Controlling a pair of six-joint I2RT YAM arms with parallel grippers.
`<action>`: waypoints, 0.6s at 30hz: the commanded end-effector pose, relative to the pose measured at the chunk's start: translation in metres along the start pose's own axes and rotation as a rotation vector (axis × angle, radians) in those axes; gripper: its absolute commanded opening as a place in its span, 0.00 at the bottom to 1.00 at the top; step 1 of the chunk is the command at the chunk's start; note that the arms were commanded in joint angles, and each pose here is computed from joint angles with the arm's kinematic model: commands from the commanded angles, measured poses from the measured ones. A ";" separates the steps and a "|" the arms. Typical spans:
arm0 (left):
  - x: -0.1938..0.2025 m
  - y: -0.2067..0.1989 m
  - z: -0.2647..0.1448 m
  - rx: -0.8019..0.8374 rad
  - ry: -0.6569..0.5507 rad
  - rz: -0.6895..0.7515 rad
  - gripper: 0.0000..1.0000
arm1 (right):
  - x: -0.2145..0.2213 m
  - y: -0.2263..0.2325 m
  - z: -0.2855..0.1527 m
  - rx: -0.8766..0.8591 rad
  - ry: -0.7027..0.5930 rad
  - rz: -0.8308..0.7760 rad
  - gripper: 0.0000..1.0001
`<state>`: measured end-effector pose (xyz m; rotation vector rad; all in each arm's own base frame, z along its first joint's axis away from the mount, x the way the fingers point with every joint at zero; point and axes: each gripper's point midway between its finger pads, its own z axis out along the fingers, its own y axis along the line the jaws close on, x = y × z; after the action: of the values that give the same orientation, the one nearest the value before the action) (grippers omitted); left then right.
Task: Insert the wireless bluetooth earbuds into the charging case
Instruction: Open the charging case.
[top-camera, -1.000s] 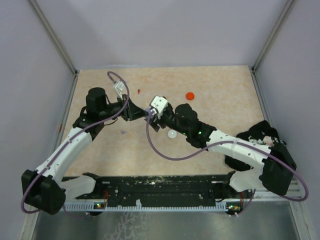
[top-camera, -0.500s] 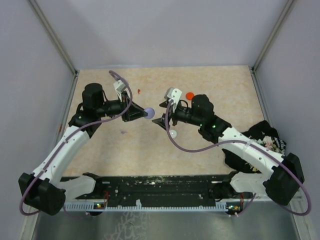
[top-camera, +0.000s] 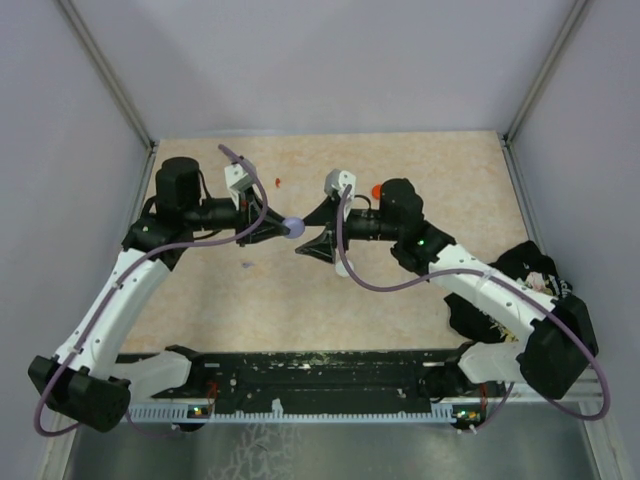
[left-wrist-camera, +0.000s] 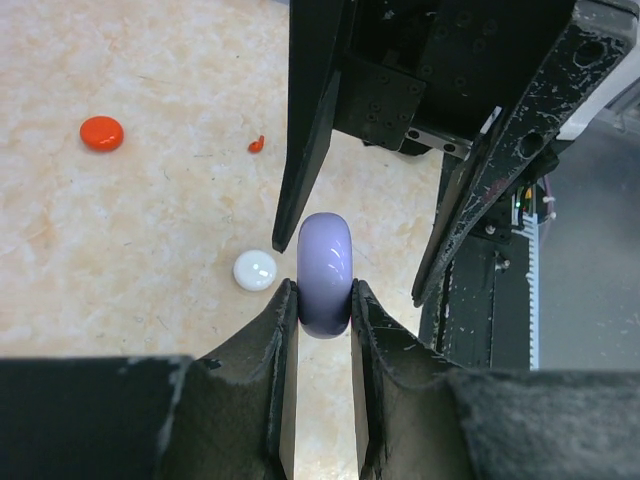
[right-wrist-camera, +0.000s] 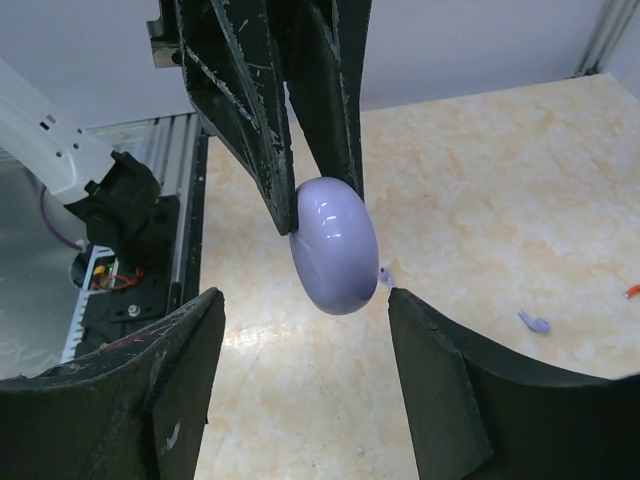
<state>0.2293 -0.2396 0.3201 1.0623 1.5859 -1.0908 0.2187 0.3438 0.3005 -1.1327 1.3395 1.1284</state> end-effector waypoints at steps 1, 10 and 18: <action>-0.005 -0.007 -0.006 -0.009 0.034 0.078 0.06 | -0.036 0.005 0.006 -0.070 -0.076 -0.057 0.65; -0.004 -0.006 -0.007 -0.052 0.084 0.101 0.05 | -0.030 0.004 0.014 -0.109 -0.057 -0.036 0.53; -0.004 -0.007 -0.005 -0.051 0.095 0.108 0.05 | -0.028 0.006 0.016 -0.134 -0.051 -0.033 0.38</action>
<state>0.2218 -0.2368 0.3162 1.1456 1.6349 -0.9668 0.2159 0.3577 0.2929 -1.1961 1.3430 1.2225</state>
